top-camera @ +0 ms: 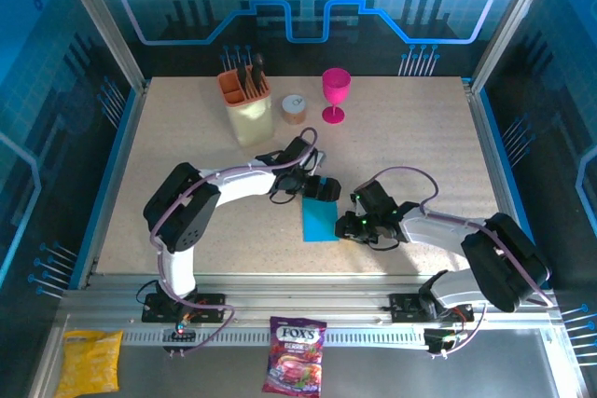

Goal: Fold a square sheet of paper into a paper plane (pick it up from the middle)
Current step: Fold the triangle a second time at the center of the table.

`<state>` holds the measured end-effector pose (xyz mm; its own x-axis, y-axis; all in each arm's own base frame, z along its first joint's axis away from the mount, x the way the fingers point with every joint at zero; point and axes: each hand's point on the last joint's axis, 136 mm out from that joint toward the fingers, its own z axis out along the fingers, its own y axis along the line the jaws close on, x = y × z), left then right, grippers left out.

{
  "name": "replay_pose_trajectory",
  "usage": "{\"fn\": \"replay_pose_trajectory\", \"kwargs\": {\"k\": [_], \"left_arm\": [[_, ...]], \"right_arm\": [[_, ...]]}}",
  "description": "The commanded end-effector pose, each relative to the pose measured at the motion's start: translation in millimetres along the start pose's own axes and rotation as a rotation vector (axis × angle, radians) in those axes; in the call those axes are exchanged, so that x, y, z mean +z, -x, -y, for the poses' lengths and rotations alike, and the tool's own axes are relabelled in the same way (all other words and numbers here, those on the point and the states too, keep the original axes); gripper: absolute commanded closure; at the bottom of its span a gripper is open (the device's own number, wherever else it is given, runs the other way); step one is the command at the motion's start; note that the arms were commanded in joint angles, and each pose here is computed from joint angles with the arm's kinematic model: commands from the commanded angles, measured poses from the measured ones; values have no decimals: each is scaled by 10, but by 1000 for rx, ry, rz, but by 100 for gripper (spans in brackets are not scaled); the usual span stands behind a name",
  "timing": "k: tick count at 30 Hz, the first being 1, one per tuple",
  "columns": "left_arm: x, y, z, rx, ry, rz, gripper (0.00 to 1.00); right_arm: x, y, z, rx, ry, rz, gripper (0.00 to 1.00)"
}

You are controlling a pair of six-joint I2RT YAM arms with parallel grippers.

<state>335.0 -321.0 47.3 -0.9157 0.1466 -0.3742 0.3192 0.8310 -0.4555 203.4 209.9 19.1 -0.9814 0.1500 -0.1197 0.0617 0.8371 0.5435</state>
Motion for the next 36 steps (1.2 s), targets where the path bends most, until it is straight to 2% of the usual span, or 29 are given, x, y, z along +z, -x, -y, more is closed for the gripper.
{"fn": "replay_pose_trajectory", "kwargs": {"k": [1,9,17,24,33,36], "left_arm": [[82,-89,-30,-31,-18,-30,0],[138,-192,-125,-49,5,-45,0],[165,-238,-173,-60,16,-49,0],[170,-265,-188,-63,17,-52,0],[174,-284,-198,-68,18,-53,0],[170,-279,-197,-65,17,-50,0]], "right_arm": [[23,25,-42,-4,2,12,71],[79,1,-55,-6,18,-6,71],[63,29,-176,-17,51,-3,78],[47,65,-264,-16,81,2,79],[1,53,-198,-3,52,17,70],[-32,14,-107,3,19,23,60]]}}
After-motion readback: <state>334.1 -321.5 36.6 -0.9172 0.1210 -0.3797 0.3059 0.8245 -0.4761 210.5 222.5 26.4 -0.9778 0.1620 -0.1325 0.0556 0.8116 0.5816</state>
